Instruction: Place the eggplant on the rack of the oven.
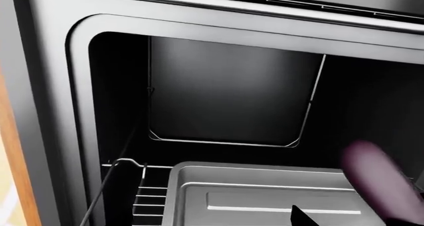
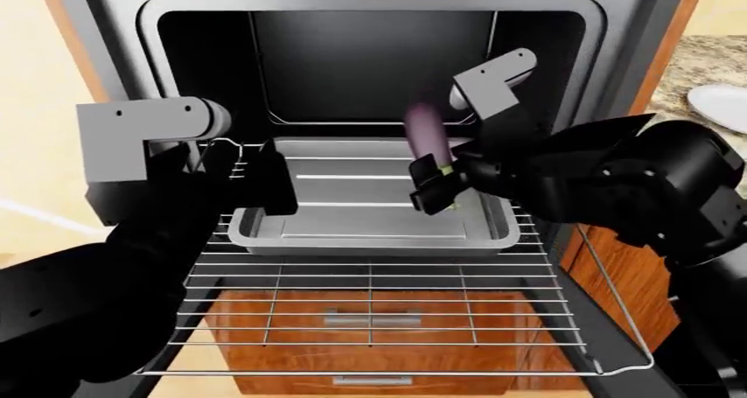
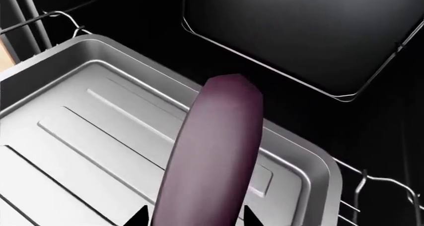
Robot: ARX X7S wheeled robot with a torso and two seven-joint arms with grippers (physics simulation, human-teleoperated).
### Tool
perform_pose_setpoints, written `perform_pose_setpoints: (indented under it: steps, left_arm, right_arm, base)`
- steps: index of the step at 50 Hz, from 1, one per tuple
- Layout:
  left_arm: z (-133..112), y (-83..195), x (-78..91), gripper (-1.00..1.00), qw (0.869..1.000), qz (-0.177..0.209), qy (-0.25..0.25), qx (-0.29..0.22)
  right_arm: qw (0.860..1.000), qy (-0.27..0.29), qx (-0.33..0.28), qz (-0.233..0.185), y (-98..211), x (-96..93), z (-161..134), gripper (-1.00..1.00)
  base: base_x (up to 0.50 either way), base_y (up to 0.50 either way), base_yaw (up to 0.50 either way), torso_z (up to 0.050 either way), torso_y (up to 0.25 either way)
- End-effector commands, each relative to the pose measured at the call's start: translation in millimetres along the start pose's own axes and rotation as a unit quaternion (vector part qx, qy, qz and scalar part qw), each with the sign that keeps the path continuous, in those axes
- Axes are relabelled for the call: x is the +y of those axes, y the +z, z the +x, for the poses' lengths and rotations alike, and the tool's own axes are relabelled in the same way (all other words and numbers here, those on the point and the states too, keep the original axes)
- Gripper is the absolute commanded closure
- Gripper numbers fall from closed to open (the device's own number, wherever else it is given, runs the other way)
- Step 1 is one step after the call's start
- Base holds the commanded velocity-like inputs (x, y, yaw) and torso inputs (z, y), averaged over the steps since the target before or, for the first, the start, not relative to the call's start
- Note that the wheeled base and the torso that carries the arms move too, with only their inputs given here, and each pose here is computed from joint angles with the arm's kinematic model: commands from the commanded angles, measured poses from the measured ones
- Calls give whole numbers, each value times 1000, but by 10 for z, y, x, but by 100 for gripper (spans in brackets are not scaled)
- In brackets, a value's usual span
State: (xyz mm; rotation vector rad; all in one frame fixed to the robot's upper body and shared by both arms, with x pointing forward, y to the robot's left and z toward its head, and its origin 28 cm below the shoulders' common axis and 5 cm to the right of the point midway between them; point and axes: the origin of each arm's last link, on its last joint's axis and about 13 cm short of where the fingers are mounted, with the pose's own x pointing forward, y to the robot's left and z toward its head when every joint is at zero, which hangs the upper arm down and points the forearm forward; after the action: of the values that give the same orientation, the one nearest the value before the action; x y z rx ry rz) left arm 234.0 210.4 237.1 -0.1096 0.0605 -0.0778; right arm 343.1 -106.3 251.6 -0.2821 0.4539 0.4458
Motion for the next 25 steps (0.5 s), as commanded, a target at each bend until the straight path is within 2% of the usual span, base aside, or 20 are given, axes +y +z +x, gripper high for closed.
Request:
perform_pose_setpoints:
  steps: [1,25]
  left_arm:
    - [25,-1,-4,-100,1000,4,0,1]
    - [27,-7,2,-100,1000,0,4,1]
  right_arm:
    - [1000,8,4,-11,7,-45,134,100]
    - [999,23,23,-22,-40,-36,374,100]
  base:
    - [0,0,0,0,0]
    - [0,0,0,0,0]
